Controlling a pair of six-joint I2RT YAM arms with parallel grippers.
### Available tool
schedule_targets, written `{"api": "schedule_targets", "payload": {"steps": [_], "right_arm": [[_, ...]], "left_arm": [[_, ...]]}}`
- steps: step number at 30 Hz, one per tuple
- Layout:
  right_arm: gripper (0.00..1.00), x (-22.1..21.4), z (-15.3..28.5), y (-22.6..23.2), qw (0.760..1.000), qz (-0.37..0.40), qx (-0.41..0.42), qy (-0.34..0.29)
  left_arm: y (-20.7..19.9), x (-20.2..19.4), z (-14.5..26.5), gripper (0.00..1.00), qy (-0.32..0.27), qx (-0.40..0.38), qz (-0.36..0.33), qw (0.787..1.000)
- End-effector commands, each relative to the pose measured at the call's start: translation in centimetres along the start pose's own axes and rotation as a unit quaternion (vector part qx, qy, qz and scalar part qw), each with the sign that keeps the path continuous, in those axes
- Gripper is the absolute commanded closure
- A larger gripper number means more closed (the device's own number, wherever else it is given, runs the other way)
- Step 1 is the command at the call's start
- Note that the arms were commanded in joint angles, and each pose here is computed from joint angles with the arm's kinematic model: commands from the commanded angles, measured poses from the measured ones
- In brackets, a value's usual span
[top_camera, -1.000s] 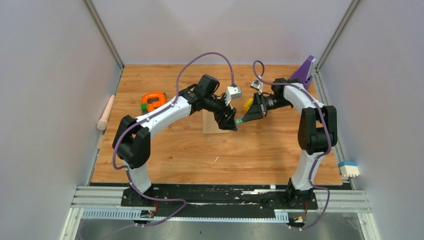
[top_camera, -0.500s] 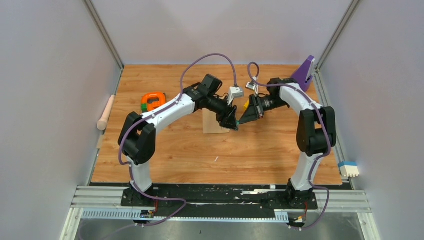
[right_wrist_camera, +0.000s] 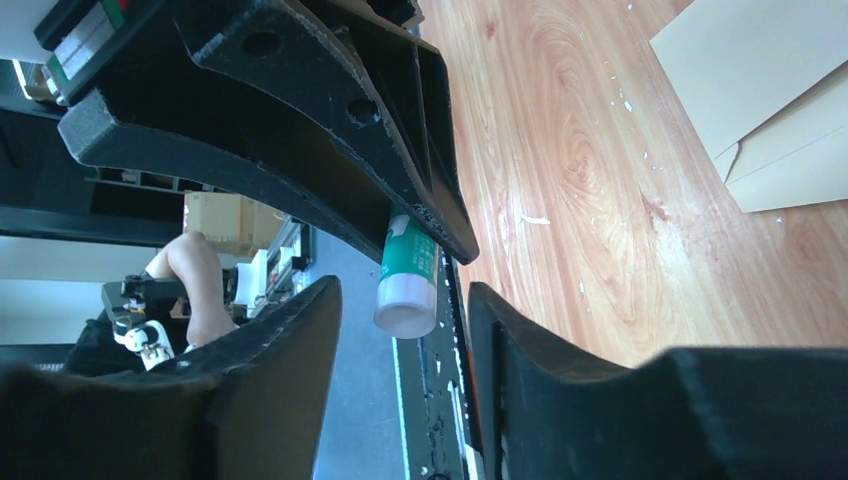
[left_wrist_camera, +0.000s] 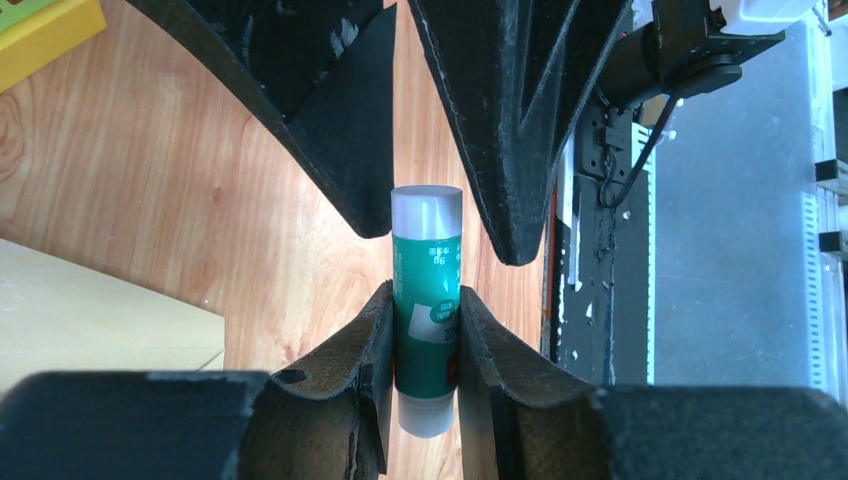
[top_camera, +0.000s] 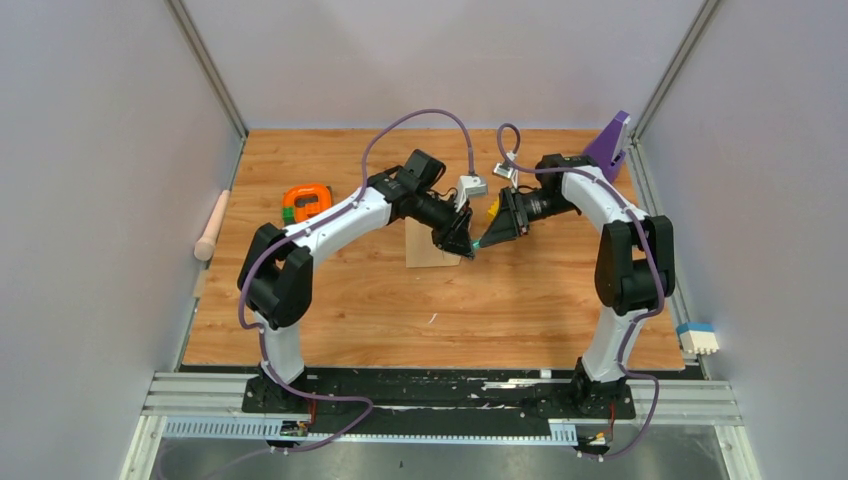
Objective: Place the letter into the envelope and seal it
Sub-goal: Unscrew the solid glue.
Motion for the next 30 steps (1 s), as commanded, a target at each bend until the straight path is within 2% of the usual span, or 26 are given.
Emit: {"api": "schedule_targets", "payload": {"steps": [1, 2, 5, 7, 11, 14, 22, 30], "right_arm": [[0.44, 1.0, 0.7, 1.8, 0.999, 0.05, 0.004, -0.017], [0.36, 1.0, 0.8, 1.9, 0.998, 0.053, 0.003, -0.019], [0.33, 0.9, 1.5, 2.3, 0.997, 0.078, -0.005, -0.027], [0.35, 0.8, 1.9, 2.7, 0.994, 0.101, -0.008, -0.034], [0.46, 0.4, 2.3, 3.1, 0.99, 0.134, -0.015, -0.042], [0.49, -0.1, 2.3, 3.6, 0.987, 0.156, -0.017, -0.045], [0.46, -1.5, 0.8, 3.0, 0.976, 0.209, -0.055, -0.019], [0.5, -1.2, 0.7, 2.7, 0.978, 0.2, -0.058, -0.022]], "left_arm": [[-0.2, 1.4, 0.4, 0.94, -0.015, -0.01, -0.022, 1.0], [-0.3, 1.4, 0.5, 0.95, -0.016, -0.016, -0.019, 1.0], [-1.1, 1.5, 0.5, 0.95, -0.028, -0.056, -0.009, 0.998], [-1.4, 1.4, 0.4, 0.96, -0.032, -0.072, -0.004, 0.997], [-1.8, 1.2, 0.4, 0.96, -0.033, -0.099, 0.012, 0.994], [-1.7, 0.8, 0.0, 0.95, -0.029, -0.111, 0.024, 0.993], [-1.5, 1.0, 0.3, 0.95, -0.043, -0.127, 0.045, 0.99], [-1.7, 0.9, 0.3, 0.95, -0.047, -0.138, 0.049, 0.988]]}}
Point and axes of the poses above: each gripper's point midway between its finger pads, its own z axis back along the fingers, its own y axis along the line the jaws close on, x = y × z, the point moved 5 cm from there along z, back along the fingers, and after that the axes turned 8 degrees about -z, right-handed, at the moved point
